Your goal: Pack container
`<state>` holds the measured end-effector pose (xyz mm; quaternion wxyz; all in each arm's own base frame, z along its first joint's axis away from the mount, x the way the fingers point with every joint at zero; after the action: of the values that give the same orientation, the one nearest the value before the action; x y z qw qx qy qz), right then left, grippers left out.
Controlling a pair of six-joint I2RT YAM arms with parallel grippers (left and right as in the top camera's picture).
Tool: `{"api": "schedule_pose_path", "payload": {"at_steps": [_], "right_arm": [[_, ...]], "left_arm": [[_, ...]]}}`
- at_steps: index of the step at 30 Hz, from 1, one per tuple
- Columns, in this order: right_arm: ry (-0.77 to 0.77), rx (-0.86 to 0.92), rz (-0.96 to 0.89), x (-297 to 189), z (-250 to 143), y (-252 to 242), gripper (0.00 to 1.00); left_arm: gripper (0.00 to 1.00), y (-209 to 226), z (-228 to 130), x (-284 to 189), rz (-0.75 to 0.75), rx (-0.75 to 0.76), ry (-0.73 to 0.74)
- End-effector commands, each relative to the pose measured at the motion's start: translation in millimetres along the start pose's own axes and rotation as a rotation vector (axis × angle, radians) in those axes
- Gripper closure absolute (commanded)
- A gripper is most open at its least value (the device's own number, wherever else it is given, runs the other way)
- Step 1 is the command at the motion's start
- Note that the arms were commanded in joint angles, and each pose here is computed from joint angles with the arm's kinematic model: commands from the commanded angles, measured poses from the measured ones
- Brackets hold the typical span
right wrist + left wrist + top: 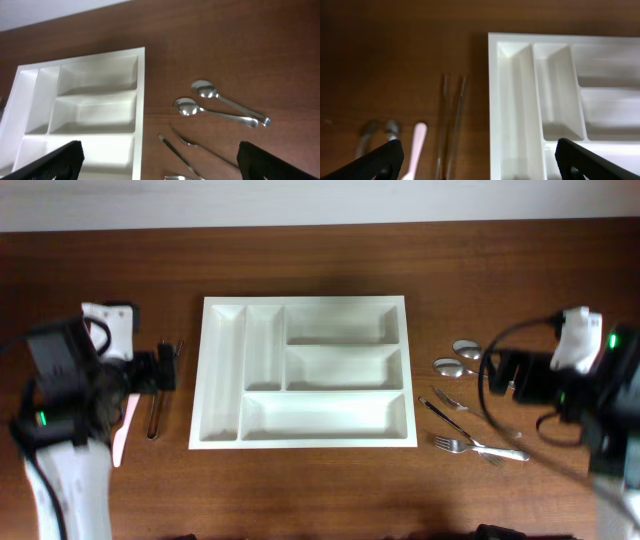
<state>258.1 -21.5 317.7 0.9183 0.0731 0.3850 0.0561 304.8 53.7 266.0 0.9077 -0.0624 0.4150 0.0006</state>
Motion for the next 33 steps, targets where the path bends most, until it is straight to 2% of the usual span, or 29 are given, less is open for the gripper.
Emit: {"api": "schedule_pose_path", "payload": {"at_steps": [1,5,11,33], "right_arm": [[0.047,0.018,0.018,20.9,15.4,-6.7,0.01],[0.162,0.05,-0.043,65.8,11.1,-31.4,0.01],[0.243,0.071,-0.064,100.9,4.4,-46.9,0.01],[0.203,0.059,-0.068,107.1,13.3,-50.0,0.01]], "left_arm": [[0.01,2.3,15.9,17.4,-0.081,-0.011,0.035],[0.01,9.4,5.8,49.7,-0.092,-0.04,0.135],[0.01,12.7,-5.9,63.7,-0.092,-0.061,0.208],[0.01,12.2,-7.9,63.4,-0.094,-0.063,0.219]]}}
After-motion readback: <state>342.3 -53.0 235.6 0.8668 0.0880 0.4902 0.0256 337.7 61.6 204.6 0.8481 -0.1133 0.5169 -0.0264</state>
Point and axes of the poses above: each gripper's point midway between its finger pads, its own x axis out along the fingers, its own y axis along the line the jaws close on, z = x × y, the point moved 4 cm from there along -x, back along the fingers, and after that the axes turned 5 degrees about -x, right-handed, at the moved point
